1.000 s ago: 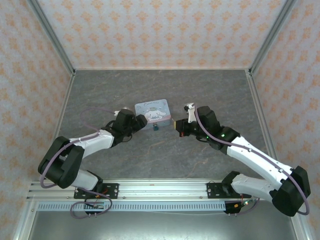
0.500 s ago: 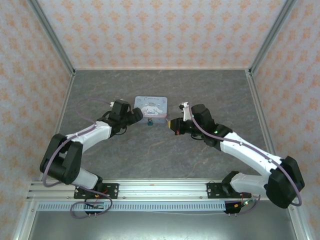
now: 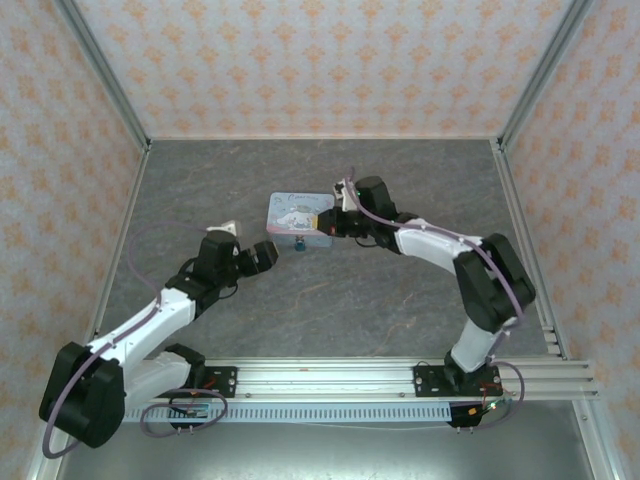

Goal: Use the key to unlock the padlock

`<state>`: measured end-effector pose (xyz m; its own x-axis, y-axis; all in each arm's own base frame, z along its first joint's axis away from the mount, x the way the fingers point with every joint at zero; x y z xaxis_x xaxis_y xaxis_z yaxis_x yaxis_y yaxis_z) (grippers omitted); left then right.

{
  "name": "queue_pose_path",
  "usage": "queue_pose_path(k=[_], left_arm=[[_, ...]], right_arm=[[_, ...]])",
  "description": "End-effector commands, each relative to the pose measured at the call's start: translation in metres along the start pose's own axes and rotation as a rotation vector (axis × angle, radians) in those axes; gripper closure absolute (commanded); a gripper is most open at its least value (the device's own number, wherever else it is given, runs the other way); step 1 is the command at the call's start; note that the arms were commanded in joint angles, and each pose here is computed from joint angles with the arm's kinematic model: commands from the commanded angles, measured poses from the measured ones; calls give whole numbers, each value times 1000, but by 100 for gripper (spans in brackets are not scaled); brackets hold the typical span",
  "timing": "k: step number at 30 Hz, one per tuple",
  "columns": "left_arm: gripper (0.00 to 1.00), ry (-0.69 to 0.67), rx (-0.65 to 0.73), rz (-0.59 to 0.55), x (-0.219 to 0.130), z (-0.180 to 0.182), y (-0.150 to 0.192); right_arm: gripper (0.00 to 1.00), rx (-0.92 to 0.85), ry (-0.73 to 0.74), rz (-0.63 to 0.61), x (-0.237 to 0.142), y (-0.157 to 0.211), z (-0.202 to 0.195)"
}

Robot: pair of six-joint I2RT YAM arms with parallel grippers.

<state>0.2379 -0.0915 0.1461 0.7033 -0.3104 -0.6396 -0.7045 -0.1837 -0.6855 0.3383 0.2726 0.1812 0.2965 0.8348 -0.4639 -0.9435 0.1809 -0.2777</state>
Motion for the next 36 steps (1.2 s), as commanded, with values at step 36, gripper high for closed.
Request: queue_pose_path(k=[36], left_arm=[[4,280,375,-125,-12,-45,34]], right_arm=[[100,218,105,104,8,67,-61]])
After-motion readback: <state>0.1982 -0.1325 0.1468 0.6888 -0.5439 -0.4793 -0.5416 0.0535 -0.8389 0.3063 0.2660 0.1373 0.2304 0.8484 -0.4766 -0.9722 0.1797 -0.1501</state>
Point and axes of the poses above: each hand's point on the last joint's axis, 136 mm out from that joint toward the fingers, its own x axis out along the fingers, its own z axis along the line the jaws close on, y = z × x, the point moved 7 cm from there along -x, back along the fingers, and after that the axes turned 15 degrees about x, right-handed, at the moved point
